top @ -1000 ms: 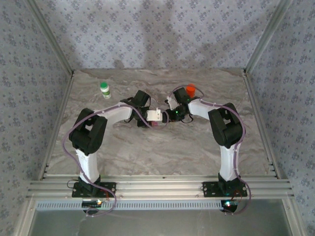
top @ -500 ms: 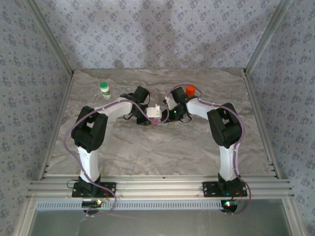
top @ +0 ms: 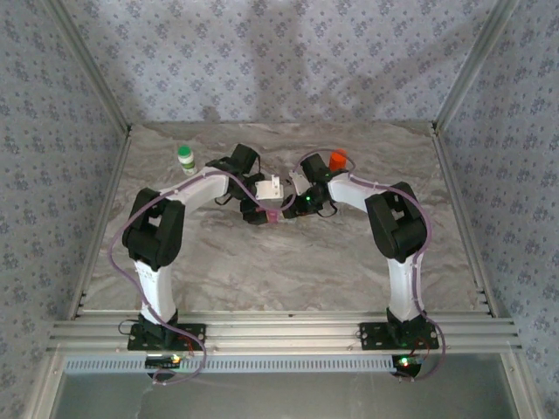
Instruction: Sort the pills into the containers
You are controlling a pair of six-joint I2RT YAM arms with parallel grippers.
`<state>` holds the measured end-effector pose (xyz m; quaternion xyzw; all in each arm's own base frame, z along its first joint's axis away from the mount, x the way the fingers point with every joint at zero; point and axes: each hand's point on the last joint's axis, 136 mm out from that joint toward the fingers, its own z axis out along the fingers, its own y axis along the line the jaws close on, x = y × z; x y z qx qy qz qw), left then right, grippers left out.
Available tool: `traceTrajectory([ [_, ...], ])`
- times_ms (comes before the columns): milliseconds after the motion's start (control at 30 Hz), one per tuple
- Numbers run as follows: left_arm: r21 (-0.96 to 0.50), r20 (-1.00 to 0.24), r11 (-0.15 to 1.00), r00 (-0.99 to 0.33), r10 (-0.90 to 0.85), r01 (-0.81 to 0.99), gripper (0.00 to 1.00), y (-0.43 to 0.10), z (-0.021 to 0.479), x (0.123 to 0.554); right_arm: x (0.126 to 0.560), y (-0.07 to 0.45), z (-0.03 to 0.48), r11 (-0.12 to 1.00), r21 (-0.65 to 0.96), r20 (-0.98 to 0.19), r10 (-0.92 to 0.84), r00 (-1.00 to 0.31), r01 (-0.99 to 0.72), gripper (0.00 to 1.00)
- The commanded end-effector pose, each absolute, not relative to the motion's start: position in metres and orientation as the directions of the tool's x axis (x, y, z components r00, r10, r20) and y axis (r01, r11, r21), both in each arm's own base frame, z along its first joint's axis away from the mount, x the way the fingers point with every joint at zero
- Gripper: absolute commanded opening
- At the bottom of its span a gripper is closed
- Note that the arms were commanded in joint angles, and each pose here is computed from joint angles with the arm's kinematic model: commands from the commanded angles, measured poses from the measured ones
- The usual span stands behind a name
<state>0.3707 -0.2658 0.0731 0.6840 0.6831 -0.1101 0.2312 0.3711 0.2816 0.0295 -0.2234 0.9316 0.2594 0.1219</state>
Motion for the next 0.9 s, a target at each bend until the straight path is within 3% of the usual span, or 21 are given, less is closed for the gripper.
traceTrajectory([
  [0,0.117,-0.492,-0.029,0.083,0.867,0.993,0.98,-0.268,0.084,0.358,0.32,0.249,-0.039,0.834,0.353,-0.085,-0.422,-0.903,-0.423,0.49],
  [500,0.125,-0.408,-0.073,0.118,0.905,0.989,0.8,-0.27,0.048,0.364,0.32,0.249,-0.039,0.834,0.357,-0.086,-0.42,-0.904,-0.421,0.48],
  [600,0.127,-0.405,-0.083,0.128,0.905,0.988,0.72,-0.27,0.047,0.364,0.32,0.249,-0.04,0.834,0.358,-0.083,-0.42,-0.904,-0.42,0.48],
  [733,0.128,-0.405,-0.088,0.133,0.904,0.988,0.55,-0.269,0.047,0.362,0.32,0.249,-0.04,0.834,0.357,-0.084,-0.419,-0.904,-0.42,0.48],
  [867,0.123,-0.395,-0.091,0.133,0.909,0.988,0.55,-0.266,0.044,0.361,0.32,0.25,-0.04,0.834,0.359,-0.084,-0.419,-0.904,-0.42,0.48],
])
